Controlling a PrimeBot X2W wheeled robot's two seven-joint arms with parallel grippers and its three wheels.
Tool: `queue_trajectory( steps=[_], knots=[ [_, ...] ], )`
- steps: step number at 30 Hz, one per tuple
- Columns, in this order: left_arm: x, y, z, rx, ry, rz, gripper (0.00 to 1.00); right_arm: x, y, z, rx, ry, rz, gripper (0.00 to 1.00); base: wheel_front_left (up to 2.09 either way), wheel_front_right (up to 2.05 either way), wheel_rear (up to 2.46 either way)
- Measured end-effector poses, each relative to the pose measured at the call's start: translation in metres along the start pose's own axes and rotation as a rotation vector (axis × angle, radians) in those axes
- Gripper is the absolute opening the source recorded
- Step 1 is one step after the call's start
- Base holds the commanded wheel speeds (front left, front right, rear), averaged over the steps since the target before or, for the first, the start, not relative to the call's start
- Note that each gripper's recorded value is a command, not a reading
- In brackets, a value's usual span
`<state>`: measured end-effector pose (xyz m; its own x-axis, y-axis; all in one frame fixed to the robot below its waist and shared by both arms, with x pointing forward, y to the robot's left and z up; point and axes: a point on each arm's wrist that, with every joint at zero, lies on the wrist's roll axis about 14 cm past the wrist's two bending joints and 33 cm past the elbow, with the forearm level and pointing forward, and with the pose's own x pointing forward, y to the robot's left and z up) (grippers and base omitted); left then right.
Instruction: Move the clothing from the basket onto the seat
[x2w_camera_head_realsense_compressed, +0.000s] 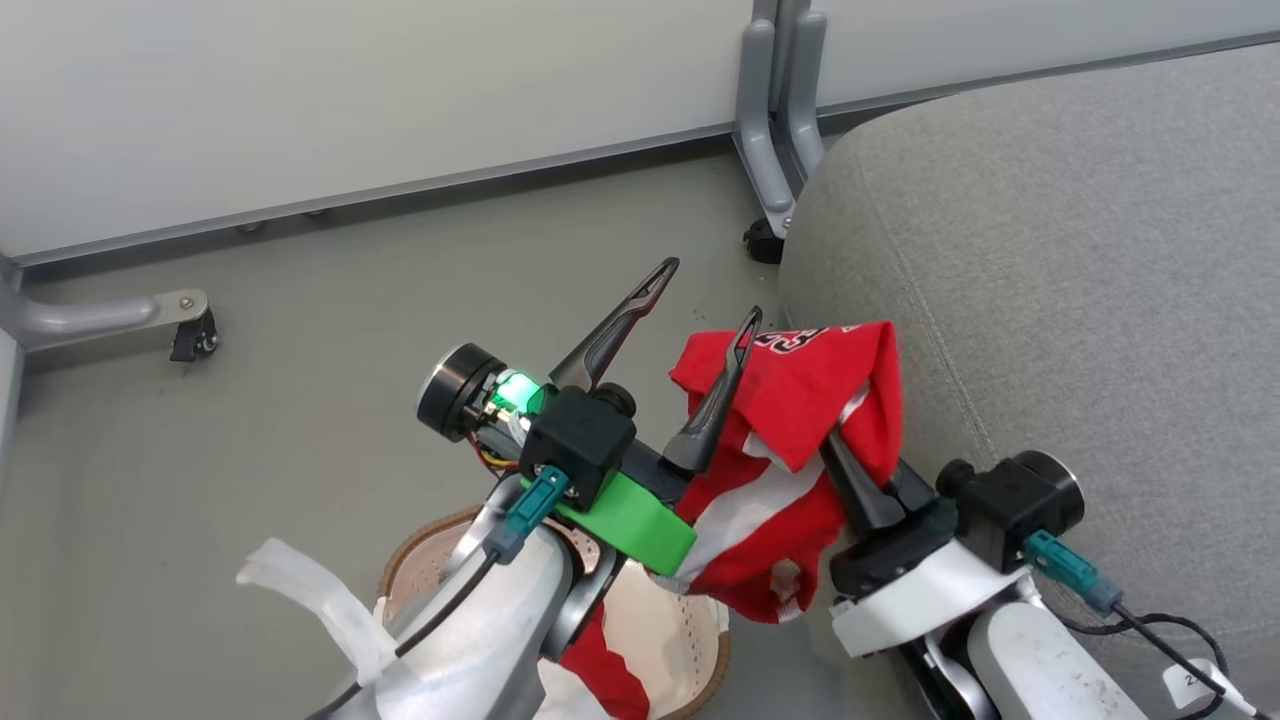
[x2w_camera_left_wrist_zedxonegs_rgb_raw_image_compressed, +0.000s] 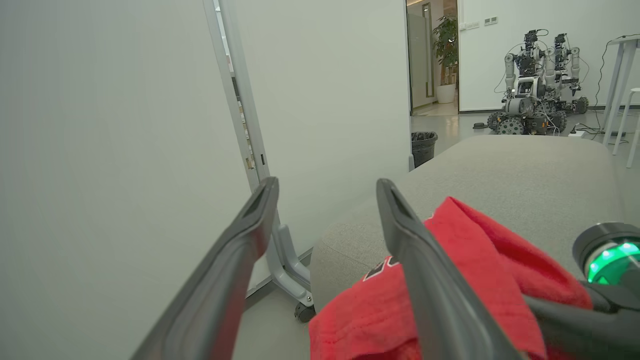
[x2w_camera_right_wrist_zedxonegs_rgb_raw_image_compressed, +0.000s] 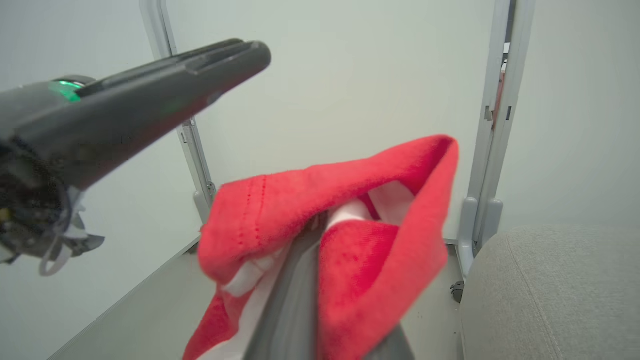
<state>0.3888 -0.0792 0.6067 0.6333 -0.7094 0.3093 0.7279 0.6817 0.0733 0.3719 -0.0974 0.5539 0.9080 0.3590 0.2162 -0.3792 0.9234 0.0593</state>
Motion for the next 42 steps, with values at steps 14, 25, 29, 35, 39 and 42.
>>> queue_trajectory(
  steps=[14,25,29,35,39,42],
  knots=[
    [0.012,-0.005,-0.055,-0.021,0.112,-0.089,1.0,-0.022,-0.07,0.04,-0.095,-0.096,-0.239,0.0,0.0,0.0,0.0],
    [0.016,-0.027,-0.112,-0.111,0.211,-0.172,1.0,-0.069,-0.121,0.067,-0.201,-0.118,-0.471,0.0,0.0,0.0,0.0],
    [0.017,-0.031,-0.126,-0.137,0.224,-0.192,1.0,-0.088,-0.143,0.075,-0.252,-0.111,-0.567,0.0,0.0,0.0,0.0],
    [0.017,-0.027,-0.144,-0.146,0.229,-0.197,1.0,-0.095,-0.178,0.089,-0.308,-0.128,-0.664,0.0,0.0,0.0,0.0],
    [0.017,-0.018,-0.156,-0.135,0.246,-0.191,1.0,-0.085,-0.206,0.099,-0.362,-0.138,-0.698,0.0,0.0,0.0,0.0],
    [0.018,-0.015,-0.163,-0.125,0.252,-0.206,1.0,-0.079,-0.236,0.114,-0.411,-0.16,-0.736,0.0,0.0,0.0,0.0]
  ],
)
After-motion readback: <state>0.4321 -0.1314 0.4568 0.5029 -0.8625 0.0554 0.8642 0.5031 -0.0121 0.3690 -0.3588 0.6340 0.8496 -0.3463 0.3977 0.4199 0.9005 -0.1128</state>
